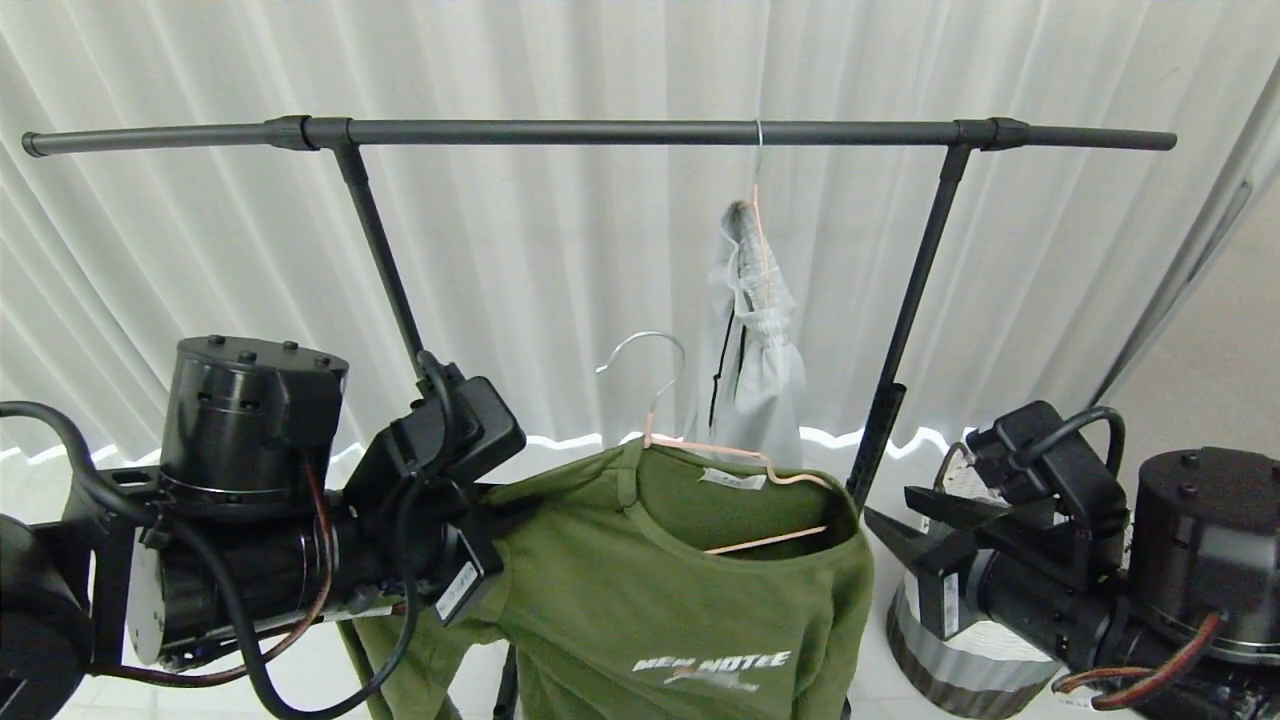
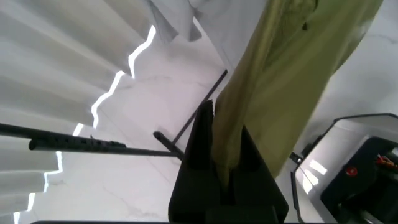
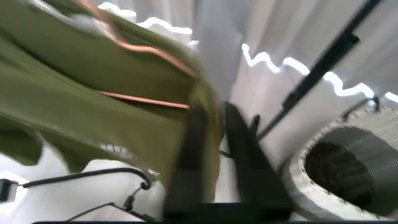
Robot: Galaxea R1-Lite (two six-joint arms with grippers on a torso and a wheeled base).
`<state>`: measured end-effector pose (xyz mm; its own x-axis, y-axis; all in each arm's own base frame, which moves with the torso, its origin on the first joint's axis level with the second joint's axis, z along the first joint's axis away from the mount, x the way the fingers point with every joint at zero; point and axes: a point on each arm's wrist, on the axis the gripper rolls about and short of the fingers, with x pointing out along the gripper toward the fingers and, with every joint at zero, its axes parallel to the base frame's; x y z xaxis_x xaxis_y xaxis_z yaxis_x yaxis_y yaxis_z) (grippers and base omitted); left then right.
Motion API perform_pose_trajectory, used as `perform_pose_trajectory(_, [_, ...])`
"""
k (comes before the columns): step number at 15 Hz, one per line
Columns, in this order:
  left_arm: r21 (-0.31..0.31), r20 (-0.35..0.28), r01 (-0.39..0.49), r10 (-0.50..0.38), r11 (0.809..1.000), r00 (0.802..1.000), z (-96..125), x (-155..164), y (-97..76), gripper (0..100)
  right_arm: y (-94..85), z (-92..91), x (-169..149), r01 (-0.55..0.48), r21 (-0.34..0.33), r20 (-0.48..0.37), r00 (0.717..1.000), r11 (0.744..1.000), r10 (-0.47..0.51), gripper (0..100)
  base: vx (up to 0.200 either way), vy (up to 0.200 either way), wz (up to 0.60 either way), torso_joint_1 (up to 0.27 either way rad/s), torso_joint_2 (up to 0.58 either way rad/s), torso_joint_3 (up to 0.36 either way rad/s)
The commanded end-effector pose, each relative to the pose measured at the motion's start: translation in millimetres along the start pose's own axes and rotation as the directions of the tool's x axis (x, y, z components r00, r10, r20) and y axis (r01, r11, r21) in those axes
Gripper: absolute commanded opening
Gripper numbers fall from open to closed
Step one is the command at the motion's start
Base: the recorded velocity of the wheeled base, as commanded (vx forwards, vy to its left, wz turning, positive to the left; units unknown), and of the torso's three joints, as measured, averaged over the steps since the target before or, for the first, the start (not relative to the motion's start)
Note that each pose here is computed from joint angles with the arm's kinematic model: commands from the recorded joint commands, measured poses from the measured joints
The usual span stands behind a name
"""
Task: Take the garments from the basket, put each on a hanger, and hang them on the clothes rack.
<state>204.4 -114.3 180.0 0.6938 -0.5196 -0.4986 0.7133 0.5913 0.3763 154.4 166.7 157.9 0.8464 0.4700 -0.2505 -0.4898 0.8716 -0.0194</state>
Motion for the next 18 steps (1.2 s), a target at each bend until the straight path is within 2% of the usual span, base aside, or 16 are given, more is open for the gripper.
perform_pose_trajectory(1, [0.003,0.004,0.007,-0.007,1.0,1.0,-1,1,-2.0,0,2.3,4.4,-8,-0.024,-0.006,0.023,0.999,1.0,0.024,100,0.0,0.0,0.0,0.0,0.0,0.0])
perform_pose_trajectory(2, [0.006,0.014,-0.001,0.0,1.0,1.0,-2,1,-2.2,0,2.0,5.4,-11,-0.031,-0.017,0.017,0.999,0.999,0.031,100,0.0,0.0,0.0,0.0,0.0,0.0])
perform_pose_trajectory(5, [0.016,0.053,-0.006,0.005,1.0,0.999,-9,3,-6.7,0,-0.8,9.4,-26,-0.147,-0.074,-0.008,0.989,0.986,0.147,100,0.0,0.0,0.0,0.0,0.0,0.0])
perform_pose_trajectory(8, [0.035,0.156,0.061,-0.066,0.998,0.986,-13,2,-11.0,0,-0.2,16.1,-32,-0.255,-0.146,-0.046,0.967,0.956,0.251,100,0.0,0.0,0.0,0.0,0.0,0.0])
perform_pose_trajectory(9, [0.05,0.193,0.082,-0.09,0.995,0.977,-11,2,-11.1,0,0.2,21.3,-30,-0.314,-0.184,-0.066,0.949,0.931,0.307,100,0.0,0.0,0.0,0.0,0.0,0.0])
perform_pose_trajectory(10, [0.058,0.207,0.084,-0.094,0.995,0.974,-10,2,-11.0,0,0.1,24.7,-29,-0.342,-0.203,-0.079,0.94,0.917,0.333,100,0.0,0.0,0.0,0.0,0.0,0.0])
perform_pose_trajectory(11, [0.092,0.224,0.089,-0.107,0.992,0.969,-10,2,-11.4,0,-1.6,31.7,-25,-0.397,-0.258,-0.115,0.918,0.881,0.38,100,0.0,0.0,0.0,0.0,0.0,0.0])
perform_pose_trajectory(13, [0.174,0.239,0.102,-0.142,0.98,0.961,-11,2,-11.4,0,-2.6,38.3,-15,-0.445,-0.307,-0.152,0.895,0.841,0.419,100,0.0,0.0,0.0,0.0,0.0,0.0])
perform_pose_trajectory(16, [0.197,0.252,0.11,-0.159,0.974,0.955,-10,2,-11.6,0,6.3,38.0,0,-0.488,-0.319,-0.184,0.873,0.813,0.451,100,0.0,0.0,0.0,0.0,0.0,0.0])
perform_pose_trajectory(18, [0.204,0.262,0.114,-0.166,0.972,0.951,-8,0,-13.4,0,11.3,33.5,11,-0.504,-0.314,-0.214,0.863,0.805,0.457,100,0.0,0.0,0.0,0.0,0.0,0.0])
